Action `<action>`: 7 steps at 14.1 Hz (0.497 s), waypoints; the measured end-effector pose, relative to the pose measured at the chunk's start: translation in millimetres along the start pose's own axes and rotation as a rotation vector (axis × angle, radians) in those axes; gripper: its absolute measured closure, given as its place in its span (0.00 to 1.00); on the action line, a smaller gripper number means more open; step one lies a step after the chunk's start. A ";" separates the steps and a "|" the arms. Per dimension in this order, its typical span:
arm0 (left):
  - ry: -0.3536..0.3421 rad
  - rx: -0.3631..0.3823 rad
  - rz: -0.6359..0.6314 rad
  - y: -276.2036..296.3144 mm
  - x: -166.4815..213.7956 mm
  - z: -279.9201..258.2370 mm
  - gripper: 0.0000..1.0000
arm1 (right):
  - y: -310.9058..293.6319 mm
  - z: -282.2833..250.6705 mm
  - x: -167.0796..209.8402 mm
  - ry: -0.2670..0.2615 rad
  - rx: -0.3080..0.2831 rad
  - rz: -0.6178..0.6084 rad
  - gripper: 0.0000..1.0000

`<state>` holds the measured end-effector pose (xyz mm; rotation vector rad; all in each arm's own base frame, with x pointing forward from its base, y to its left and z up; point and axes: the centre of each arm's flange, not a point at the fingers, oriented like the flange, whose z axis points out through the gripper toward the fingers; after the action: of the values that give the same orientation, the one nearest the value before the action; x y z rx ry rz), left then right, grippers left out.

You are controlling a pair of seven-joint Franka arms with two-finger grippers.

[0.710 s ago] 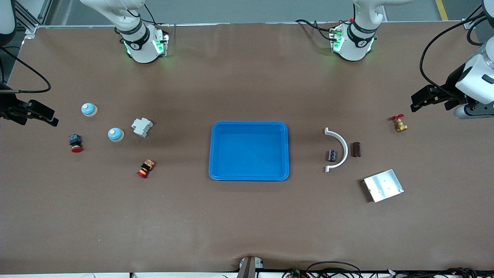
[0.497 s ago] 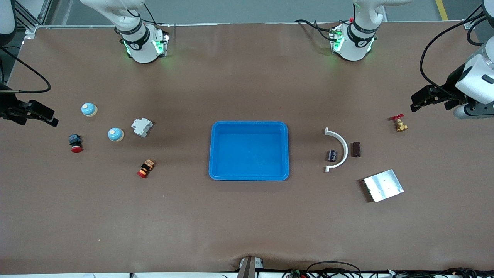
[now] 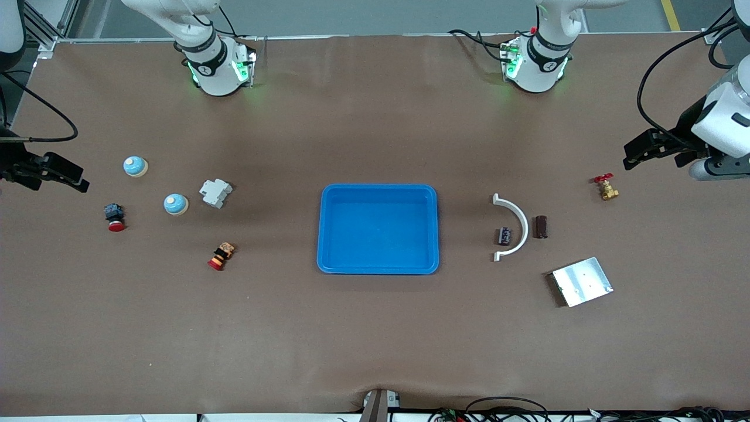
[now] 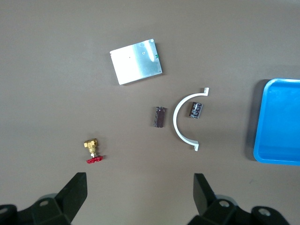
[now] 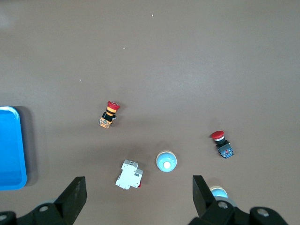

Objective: Place electrolytic capacitor and blue bell in tray

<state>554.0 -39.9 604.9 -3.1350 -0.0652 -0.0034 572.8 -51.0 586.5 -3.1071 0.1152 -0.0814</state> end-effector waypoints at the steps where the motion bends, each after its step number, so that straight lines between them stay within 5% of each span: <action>1: 0.000 0.000 0.000 -0.2 0.0 -0.1 0.00 | 0.1 0.1 0.0 0.000 0.000 0.000 0.00; 7: -0.001 0.000 -0.008 -1.2 0.3 0.3 0.00 | 0.6 0.6 0.2 0.001 0.000 0.001 0.00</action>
<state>554.2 -38.7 604.6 -3.1348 -0.0777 -0.0018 572.9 -51.6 585.9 -3.1071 0.1171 -0.0832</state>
